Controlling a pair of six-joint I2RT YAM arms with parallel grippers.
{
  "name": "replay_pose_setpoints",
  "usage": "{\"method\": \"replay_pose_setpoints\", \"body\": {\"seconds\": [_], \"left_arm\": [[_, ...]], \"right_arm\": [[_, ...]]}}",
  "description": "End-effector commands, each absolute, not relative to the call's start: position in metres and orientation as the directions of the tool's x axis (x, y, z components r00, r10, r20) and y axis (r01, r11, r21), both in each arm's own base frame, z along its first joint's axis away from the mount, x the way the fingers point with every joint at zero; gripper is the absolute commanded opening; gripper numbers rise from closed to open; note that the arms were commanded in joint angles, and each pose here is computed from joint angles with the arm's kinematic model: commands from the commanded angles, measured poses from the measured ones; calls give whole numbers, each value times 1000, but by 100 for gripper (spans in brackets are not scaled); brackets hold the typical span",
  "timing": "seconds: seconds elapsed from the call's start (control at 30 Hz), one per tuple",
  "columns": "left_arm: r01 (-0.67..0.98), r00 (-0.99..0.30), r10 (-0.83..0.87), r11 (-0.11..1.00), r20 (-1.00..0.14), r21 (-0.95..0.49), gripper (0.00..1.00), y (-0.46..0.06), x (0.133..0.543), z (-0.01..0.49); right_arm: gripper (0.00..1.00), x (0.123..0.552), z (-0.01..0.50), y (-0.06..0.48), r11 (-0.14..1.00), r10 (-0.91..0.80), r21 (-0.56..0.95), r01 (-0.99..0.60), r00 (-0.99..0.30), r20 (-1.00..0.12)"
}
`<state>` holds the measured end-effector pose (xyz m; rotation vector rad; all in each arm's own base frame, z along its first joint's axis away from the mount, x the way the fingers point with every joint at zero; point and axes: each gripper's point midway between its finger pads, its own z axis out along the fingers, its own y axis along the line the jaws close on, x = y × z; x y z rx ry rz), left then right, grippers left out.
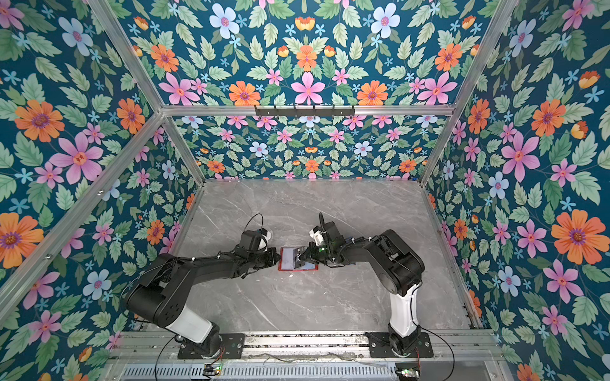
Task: Insert credit cards into a card holder
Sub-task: Insert the credit card into the card slot.
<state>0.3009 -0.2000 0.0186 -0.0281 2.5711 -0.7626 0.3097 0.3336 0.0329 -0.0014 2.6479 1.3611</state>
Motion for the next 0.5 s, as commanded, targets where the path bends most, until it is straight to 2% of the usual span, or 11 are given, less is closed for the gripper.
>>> {"method": "replay_pose_setpoints", "body": {"seconds": [0.0,0.47], "left_arm": [[48,-928,-134,881,-346,-470,0,-186,283,0],[53,-930,-131,877,-344,-477,0,-189,284,1]], "right_arm": [[0,314,22,327,623,120,782,-33,-983,-137],[0,305,19,337,636,50,770,-54,-993,-110]]}}
